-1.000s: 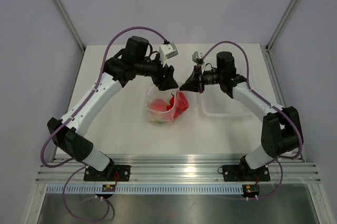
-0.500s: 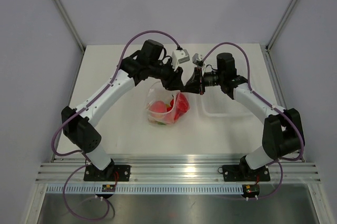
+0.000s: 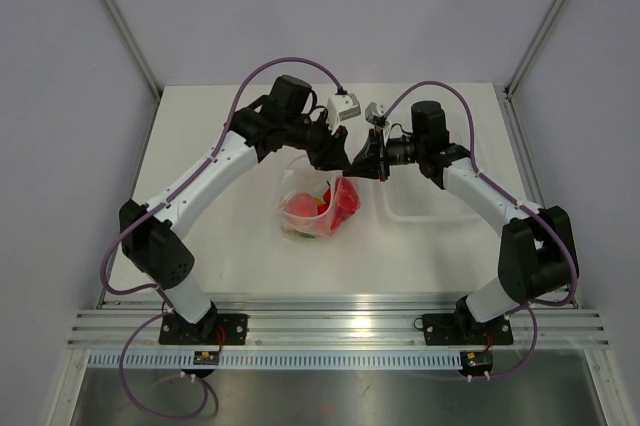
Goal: Place the food in the zip-top bag and seal the zipper
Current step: Zip the zipper food storage bag at the center of the board.
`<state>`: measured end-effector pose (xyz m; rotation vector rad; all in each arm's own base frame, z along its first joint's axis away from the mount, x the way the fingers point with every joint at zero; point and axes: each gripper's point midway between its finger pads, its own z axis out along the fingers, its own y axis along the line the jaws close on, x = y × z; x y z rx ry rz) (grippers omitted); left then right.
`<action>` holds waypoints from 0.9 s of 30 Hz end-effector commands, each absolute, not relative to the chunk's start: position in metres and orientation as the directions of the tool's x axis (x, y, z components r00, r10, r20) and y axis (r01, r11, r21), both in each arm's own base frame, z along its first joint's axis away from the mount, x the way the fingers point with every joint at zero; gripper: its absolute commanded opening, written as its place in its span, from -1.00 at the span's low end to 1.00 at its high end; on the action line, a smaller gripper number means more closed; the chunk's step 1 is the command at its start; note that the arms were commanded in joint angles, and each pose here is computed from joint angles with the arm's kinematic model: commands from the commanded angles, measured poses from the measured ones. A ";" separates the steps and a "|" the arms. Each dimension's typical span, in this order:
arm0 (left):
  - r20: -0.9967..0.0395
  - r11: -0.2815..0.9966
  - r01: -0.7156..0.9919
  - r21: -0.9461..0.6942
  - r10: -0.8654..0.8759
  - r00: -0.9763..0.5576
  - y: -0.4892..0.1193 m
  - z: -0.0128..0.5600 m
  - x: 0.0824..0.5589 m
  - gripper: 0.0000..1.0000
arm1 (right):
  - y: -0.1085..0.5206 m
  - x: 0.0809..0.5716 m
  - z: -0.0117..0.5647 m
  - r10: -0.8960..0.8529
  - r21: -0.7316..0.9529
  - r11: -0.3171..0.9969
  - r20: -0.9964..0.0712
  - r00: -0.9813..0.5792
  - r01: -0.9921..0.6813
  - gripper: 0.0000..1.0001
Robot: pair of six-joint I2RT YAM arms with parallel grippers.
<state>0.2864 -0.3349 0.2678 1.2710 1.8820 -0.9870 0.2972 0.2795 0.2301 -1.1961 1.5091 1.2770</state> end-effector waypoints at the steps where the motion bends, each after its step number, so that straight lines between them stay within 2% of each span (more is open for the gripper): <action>1: -0.886 0.161 0.965 -0.207 0.388 -0.254 -0.353 0.296 0.283 -0.46 | 0.284 0.294 0.247 -0.139 0.163 0.013 -0.977 -0.163 -0.987 -1.00; 5: -0.880 0.150 0.965 -0.213 0.399 -0.256 -0.355 0.293 0.280 -0.56 | 0.283 0.295 0.247 -0.138 0.166 0.018 -0.976 -0.167 -0.986 -1.00; 8: -0.874 0.149 0.964 -0.221 0.409 -0.264 -0.356 0.289 0.279 -0.76 | 0.284 0.295 0.249 -0.135 0.163 0.017 -0.977 -0.164 -0.986 -1.00; 9: -0.872 0.149 0.963 -0.223 0.411 -0.265 -0.357 0.288 0.278 -0.92 | 0.284 0.295 0.249 -0.135 0.168 0.018 -0.976 -0.169 -0.986 -1.00; 10: -0.870 0.150 0.963 -0.223 0.415 -0.266 -0.357 0.286 0.279 -1.00 | 0.284 0.295 0.249 -0.134 0.170 0.016 -0.976 -0.170 -0.985 -1.00; 15: -0.852 0.157 0.960 -0.231 0.445 -0.278 -0.355 0.275 0.278 -1.00 | 0.283 0.299 0.251 -0.120 0.190 0.036 -0.974 -0.193 -0.981 -1.00; 27: -0.823 0.177 0.960 -0.218 0.494 -0.279 -0.344 0.262 0.276 -1.00 | 0.259 0.326 0.267 0.033 0.211 0.186 -0.977 -0.209 -0.959 -1.00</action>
